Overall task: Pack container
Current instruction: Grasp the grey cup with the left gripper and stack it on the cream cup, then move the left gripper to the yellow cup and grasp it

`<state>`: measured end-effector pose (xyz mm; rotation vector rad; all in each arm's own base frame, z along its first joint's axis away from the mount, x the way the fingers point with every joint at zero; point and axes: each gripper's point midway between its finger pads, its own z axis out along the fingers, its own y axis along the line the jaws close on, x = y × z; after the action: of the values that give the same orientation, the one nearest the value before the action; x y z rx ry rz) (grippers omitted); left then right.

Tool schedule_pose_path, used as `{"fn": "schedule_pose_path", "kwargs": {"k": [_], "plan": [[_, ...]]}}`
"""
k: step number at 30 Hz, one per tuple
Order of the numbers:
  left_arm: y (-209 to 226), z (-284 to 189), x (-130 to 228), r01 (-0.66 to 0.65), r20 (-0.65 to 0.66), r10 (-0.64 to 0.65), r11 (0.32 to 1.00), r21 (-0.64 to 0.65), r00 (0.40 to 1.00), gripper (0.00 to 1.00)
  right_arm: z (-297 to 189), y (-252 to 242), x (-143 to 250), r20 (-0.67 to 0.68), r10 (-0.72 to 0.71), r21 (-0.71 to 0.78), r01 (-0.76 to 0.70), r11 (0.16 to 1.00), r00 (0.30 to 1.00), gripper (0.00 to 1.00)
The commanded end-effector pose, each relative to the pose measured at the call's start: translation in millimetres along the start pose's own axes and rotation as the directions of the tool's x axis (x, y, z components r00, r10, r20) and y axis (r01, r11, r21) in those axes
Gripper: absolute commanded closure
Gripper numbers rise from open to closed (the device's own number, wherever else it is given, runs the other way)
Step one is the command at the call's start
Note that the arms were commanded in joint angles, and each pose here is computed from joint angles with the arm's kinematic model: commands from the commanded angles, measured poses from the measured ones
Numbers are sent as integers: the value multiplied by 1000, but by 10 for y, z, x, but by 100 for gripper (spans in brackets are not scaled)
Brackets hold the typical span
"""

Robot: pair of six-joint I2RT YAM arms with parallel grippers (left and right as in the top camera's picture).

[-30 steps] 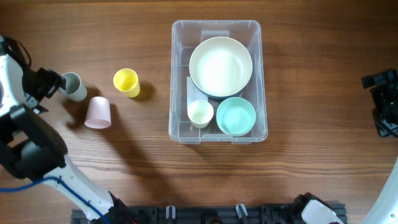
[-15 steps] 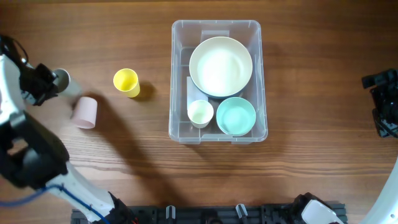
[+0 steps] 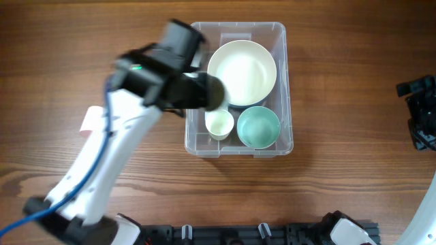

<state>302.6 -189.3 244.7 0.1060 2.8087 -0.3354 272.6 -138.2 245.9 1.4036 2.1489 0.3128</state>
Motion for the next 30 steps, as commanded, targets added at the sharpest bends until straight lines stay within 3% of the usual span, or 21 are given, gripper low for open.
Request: {"fn": "schedule_pose_path", "kwargs": {"k": [1, 7, 13, 18, 22, 26, 28, 30], "plan": [[-229, 609, 116, -31, -97, 24, 997, -72, 995, 94, 2, 14, -9, -2, 8, -8, -8, 1000, 1000, 0], [29, 957, 266, -23, -203, -27, 971, -238, 979, 96, 2, 14, -9, -2, 8, -8, -8, 1000, 1000, 0], [72, 957, 275, -27, -204, -27, 966, -256, 979, 91, 2, 14, -9, -2, 8, -8, -8, 1000, 1000, 0], [158, 1017, 400, -31, -244, -40, 959, -281, 969, 77, 2, 14, -9, -2, 8, -8, -8, 1000, 1000, 0], [295, 820, 175, 41, -149, -83, 963, -266, 985, 47, 2, 14, -9, -2, 8, -8, -8, 1000, 1000, 0], [1165, 541, -198, 301, -22, -322, 905, -301, 946, 24, 2, 14, -9, -2, 8, -8, -8, 1000, 1000, 0], [1601, 530, -248, 396, -10, -422, 859, -324, 907, 23, 2, 14, -9, -2, 8, -8, -8, 1000, 1000, 0], [1815, 586, -297, 406, -43, -433, 871, -277, 900, 24, 2, 14, -9, -2, 8, -8, -8, 1000, 1000, 0]]}}
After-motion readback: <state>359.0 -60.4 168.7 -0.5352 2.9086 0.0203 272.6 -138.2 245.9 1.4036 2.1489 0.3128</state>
